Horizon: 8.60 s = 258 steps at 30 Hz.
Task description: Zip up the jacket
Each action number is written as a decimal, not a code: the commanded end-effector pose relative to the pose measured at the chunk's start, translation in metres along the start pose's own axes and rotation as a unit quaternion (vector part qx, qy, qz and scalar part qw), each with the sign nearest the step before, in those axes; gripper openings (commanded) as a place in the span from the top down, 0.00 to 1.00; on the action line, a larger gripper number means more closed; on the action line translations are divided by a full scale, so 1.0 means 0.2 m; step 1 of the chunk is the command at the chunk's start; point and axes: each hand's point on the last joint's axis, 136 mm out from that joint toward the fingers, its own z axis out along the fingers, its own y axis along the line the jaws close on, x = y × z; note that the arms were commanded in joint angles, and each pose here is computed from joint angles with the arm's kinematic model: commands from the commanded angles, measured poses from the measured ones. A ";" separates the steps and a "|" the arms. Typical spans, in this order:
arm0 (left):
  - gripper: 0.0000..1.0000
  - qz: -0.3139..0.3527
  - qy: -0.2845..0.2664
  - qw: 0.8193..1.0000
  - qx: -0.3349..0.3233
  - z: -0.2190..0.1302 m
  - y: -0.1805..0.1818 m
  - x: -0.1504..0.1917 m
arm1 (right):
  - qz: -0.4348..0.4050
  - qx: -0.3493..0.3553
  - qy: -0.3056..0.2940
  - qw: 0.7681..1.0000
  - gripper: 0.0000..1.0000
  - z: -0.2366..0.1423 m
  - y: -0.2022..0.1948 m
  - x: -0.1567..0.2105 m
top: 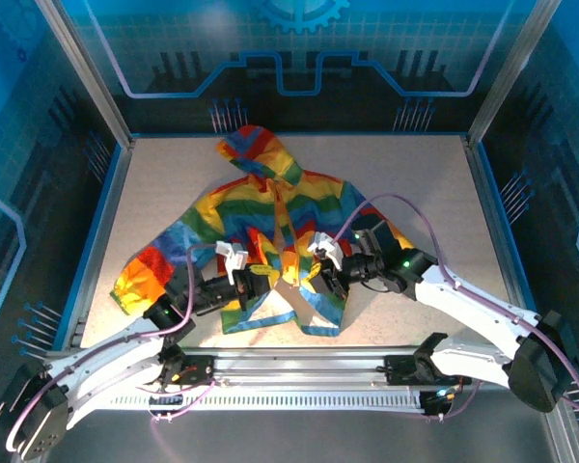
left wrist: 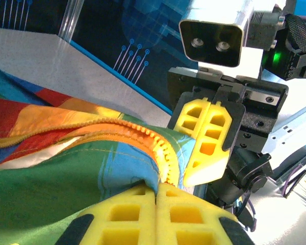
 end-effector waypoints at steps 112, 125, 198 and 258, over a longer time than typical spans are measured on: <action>1.00 0.031 -0.066 0.997 0.018 -0.07 -0.03 -0.02 | 0.019 -0.081 -0.052 0.995 1.00 0.07 -0.04 -0.17; 1.00 0.015 -0.040 0.999 0.018 -0.06 -0.02 0.04 | 0.025 -0.072 -0.078 0.994 1.00 0.03 -0.07 -0.21; 1.00 -0.258 0.298 0.912 -0.110 0.09 -0.03 0.06 | -0.240 0.234 -0.083 0.939 0.33 -0.10 -0.04 0.02; 0.52 -0.484 0.013 0.844 -0.230 0.01 0.07 0.10 | -0.267 0.386 -0.090 0.878 1.00 0.13 -0.22 -0.08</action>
